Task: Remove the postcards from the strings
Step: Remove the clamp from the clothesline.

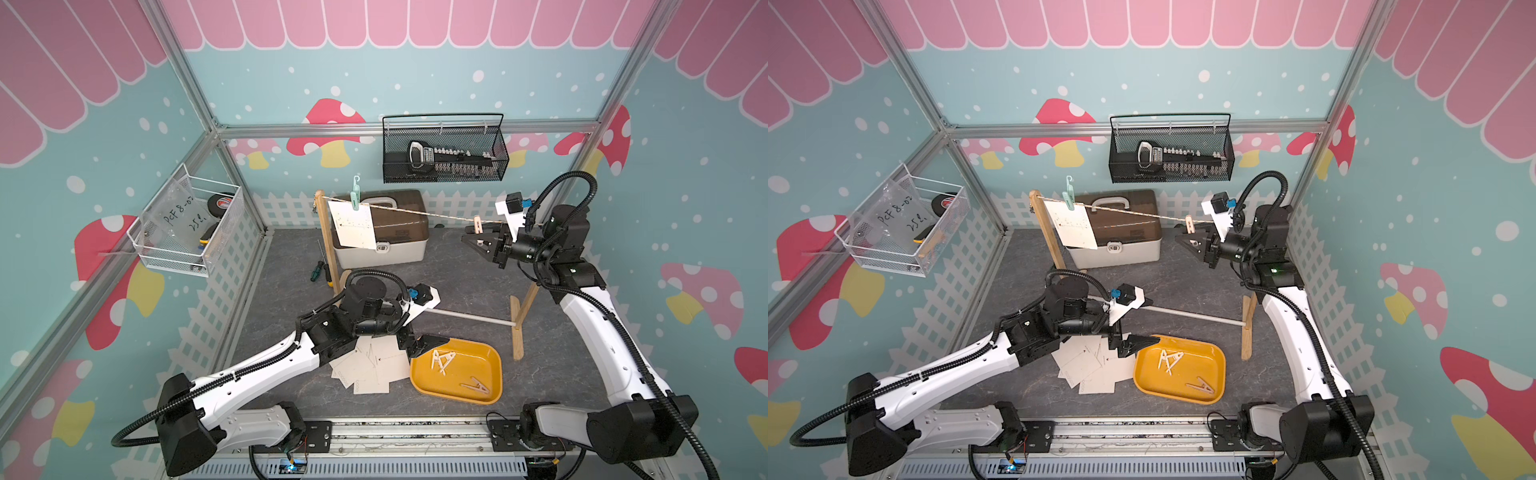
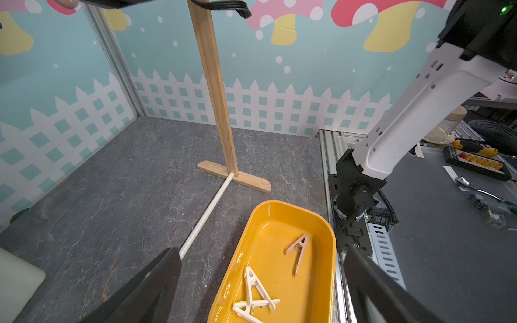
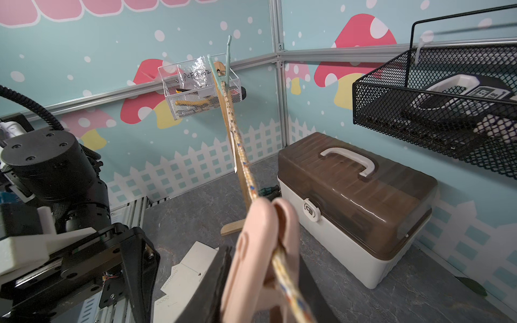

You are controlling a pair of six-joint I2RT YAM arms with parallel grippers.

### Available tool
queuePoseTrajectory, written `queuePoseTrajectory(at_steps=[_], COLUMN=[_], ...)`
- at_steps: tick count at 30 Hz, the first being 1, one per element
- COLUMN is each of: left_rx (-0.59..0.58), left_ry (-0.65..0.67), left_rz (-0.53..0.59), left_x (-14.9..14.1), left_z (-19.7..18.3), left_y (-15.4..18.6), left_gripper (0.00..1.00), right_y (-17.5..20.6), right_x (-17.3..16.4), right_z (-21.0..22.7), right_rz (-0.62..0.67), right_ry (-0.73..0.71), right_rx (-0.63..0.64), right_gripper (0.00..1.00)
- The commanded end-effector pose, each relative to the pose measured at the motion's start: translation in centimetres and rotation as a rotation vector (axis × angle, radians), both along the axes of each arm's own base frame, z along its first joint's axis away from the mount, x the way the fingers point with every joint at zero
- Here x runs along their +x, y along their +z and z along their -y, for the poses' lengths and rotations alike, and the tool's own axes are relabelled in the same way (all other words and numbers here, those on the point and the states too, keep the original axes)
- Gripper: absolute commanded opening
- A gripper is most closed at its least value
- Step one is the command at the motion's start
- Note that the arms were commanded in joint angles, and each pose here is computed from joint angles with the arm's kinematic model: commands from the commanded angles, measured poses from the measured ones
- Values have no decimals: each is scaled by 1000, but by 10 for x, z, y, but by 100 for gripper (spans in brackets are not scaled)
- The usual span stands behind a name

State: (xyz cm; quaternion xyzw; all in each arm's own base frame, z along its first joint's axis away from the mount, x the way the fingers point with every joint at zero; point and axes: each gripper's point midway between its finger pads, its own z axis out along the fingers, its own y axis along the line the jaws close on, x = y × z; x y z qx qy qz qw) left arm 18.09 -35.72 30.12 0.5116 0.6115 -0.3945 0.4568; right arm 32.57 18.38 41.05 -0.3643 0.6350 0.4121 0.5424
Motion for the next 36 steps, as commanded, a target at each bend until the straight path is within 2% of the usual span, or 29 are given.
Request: queuePoseTrajectory(at_steps=[1,7,12,20,36], left_rx=[-5,-5,-6,-5,-3], left_ry=[-9,-8,-8,-8,-10], left_rz=[43,43,45,45,43], left_x=[-3,-3,-3,-3,-3], left_z=[-2,-2,-2,-2,-1], left_y=[6,6,6,6,5], left_gripper=[95,95,95,95,96], right_y=[-5,-4,-4,-7,-30], right_x=[-1,-2,-2,0,1], right_z=[-2,-2,-3,-3,-12], right_rz=[3,4,6,-5,-22], right_ry=[21,28,33,29,4], right_rx=[-3,-1,-1,-6,-128], right_gripper=[26,15,0,0,0])
